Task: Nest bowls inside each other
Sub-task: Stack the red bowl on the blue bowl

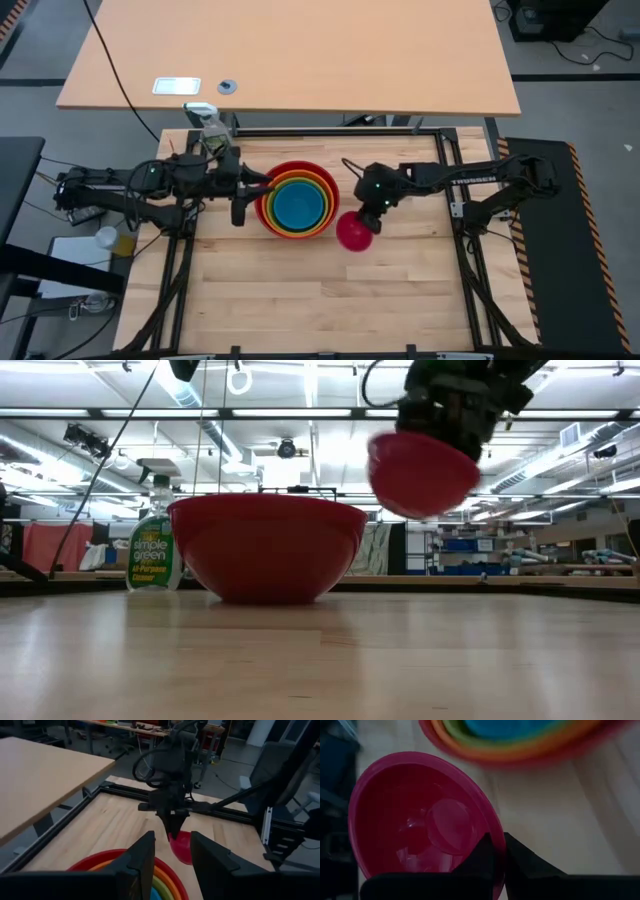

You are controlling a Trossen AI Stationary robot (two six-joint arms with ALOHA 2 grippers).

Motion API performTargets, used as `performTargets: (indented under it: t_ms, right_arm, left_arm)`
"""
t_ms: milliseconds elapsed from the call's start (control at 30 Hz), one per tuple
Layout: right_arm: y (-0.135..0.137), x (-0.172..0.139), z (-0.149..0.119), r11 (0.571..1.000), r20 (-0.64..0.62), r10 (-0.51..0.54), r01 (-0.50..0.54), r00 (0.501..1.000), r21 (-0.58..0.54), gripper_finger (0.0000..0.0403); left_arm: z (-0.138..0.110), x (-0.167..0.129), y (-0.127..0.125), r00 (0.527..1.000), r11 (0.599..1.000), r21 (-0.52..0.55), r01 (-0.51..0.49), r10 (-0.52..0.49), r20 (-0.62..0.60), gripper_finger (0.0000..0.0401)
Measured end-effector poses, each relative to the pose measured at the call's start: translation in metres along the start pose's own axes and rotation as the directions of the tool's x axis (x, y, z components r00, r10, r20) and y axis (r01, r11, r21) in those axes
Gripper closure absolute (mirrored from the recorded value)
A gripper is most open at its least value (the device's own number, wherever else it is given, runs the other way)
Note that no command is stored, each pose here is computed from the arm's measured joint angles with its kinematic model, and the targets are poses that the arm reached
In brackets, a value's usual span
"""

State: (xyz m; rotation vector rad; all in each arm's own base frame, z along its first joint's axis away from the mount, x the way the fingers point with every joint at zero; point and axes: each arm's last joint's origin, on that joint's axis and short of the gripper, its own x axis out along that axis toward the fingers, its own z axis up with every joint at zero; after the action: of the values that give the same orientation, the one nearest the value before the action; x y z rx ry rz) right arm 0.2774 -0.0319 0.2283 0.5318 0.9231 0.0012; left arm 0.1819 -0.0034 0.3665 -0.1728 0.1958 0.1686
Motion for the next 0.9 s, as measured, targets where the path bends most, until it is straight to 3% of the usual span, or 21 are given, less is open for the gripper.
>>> performTargets:
  t_ms: [167,300,433,600,700,900]
  right_arm:
    - [-0.001,-0.004,0.019,1.000,0.186,0.015,-0.017,0.982,0.010,0.0378]
    - [-0.007,-0.008,0.030,0.998,0.301,-0.050,0.034,0.952,0.059,0.0378]
    - [-0.012,-0.014,0.039,0.994,0.377,-0.095,0.064,0.921,0.094,0.0378]
    - [-0.011,-0.010,0.064,0.989,0.378,-0.132,0.099,0.916,0.107,0.0378]
    - [-0.006,0.006,0.089,0.991,0.346,-0.134,0.116,0.929,0.073,0.0378]
    - [-0.010,0.039,0.126,0.969,0.241,-0.245,0.231,0.939,0.083,0.0378]
  left_arm:
    - [0.002,-0.001,0.001,0.999,0.999,0.033,-0.023,0.023,0.025,0.0273]
    - [0.004,-0.001,0.001,0.998,0.999,0.047,-0.026,0.023,0.058,0.0273]
    - [-0.020,0.010,0.003,0.994,1.000,-0.015,-0.009,0.010,0.110,0.0273]
    - [-0.041,0.013,0.006,0.989,0.994,-0.112,0.021,-0.004,0.145,0.0273]
    - [-0.048,0.010,0.008,0.991,0.991,-0.135,0.021,-0.002,0.133,0.0273]
    - [-0.067,-0.001,0.012,0.995,0.975,-0.220,0.033,-0.010,0.102,0.0273]
